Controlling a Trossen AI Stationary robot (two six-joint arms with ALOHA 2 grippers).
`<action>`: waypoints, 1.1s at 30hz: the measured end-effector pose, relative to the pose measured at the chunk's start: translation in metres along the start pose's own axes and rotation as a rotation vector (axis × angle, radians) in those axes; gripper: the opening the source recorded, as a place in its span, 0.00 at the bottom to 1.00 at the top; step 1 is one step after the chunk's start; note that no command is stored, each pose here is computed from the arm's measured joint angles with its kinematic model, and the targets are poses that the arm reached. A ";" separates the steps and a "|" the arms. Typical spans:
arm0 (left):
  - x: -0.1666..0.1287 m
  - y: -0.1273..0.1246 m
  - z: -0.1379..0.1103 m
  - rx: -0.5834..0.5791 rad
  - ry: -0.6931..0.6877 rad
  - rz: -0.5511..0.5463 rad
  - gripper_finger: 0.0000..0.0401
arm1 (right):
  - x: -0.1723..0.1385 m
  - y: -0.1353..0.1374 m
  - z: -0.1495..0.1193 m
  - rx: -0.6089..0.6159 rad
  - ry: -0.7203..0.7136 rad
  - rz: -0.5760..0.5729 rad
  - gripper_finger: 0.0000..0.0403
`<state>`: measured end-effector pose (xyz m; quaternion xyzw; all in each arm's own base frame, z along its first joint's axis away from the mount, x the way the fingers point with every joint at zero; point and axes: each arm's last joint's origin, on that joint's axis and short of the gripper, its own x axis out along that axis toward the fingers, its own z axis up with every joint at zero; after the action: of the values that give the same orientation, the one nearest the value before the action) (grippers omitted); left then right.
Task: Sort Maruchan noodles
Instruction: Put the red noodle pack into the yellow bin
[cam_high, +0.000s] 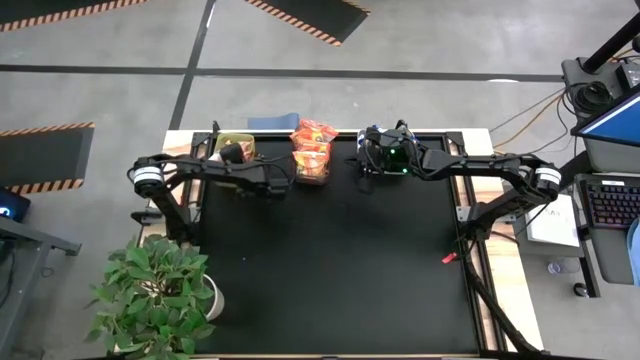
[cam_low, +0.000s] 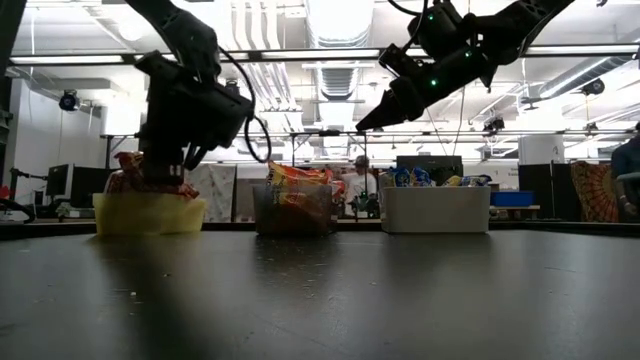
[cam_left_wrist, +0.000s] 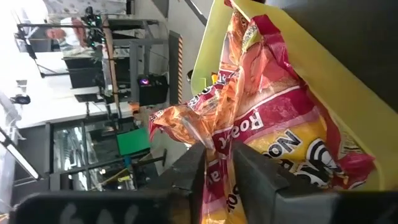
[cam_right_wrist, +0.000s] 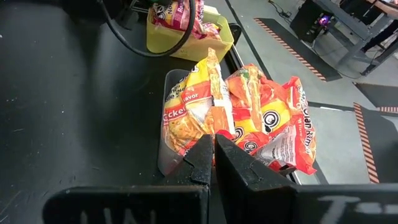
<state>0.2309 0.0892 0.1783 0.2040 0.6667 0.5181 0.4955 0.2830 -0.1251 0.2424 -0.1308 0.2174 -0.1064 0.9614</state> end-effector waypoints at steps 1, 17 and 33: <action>-0.001 0.001 0.001 -0.005 0.001 -0.003 0.18 | 0.000 0.000 0.000 0.001 0.001 0.000 0.02; -0.013 0.024 0.022 -0.384 -0.053 -0.025 0.32 | 0.000 0.000 0.000 0.000 0.004 0.002 0.02; 0.029 -0.008 0.010 -0.516 -0.024 -0.049 0.12 | 0.000 0.000 0.000 -0.006 0.002 0.001 0.02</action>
<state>0.2296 0.1137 0.1583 0.0607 0.5114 0.6564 0.5513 0.2828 -0.1250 0.2423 -0.1336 0.2190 -0.1052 0.9608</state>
